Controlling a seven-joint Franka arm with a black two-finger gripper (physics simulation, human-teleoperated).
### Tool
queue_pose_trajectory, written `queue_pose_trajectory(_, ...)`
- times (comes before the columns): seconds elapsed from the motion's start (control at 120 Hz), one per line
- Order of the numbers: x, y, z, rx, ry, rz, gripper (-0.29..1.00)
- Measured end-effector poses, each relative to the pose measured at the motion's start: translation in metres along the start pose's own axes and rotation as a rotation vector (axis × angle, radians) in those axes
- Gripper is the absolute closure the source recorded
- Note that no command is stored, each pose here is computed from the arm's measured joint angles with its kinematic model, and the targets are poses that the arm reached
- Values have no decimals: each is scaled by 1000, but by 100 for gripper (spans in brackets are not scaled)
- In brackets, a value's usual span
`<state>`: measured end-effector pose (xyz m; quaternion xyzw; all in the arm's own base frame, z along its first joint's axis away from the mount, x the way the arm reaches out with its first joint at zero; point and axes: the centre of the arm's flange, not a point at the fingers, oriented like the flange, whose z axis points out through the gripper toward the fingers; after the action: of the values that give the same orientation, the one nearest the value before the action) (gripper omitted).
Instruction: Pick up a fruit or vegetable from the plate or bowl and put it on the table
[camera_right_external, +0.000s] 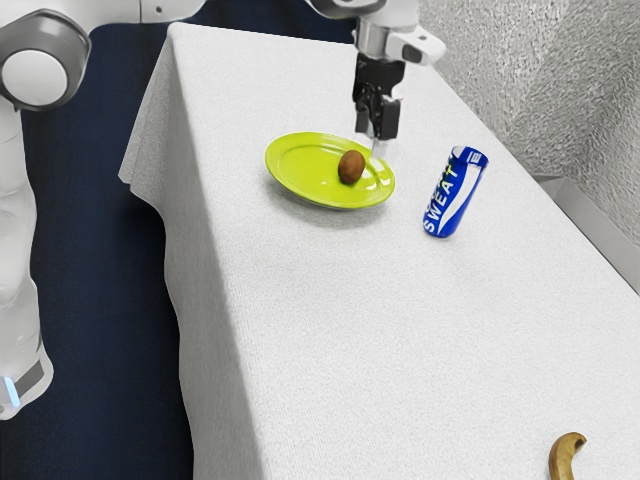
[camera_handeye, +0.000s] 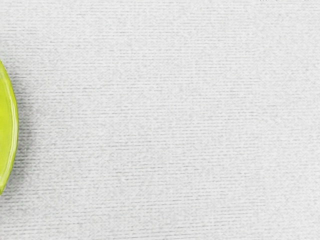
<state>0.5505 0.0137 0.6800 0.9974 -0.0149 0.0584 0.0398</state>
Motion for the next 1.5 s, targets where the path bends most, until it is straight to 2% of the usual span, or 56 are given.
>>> queue_pose_trajectory(0.183, -1, -25, -2, -17, 4, -31, 0)
queue_pose_trajectory(0.325, 12, -56, 1, -5, 10, -83, 0)
queue_pose_trajectory(0.375, 12, -89, 6, 7, 1, -144, 0)
queue_pose_trajectory(0.5, -24, -220, -6, 47, 19, -388, 0)
queue_pose_trajectory(0.558, -28, -248, 0, 58, 11, -439, 0)
queue_pose_trajectory(0.717, 25, -236, 21, 92, 5, -398, 0)
queue_pose_trajectory(0.85, 62, -262, 53, 97, -10, -435, 0)
queue_pose_trajectory(1.042, 74, -291, 90, 69, -48, -511, 0)
queue_pose_trajectory(1.5, 95, -283, 157, 27, -124, -575, 0)
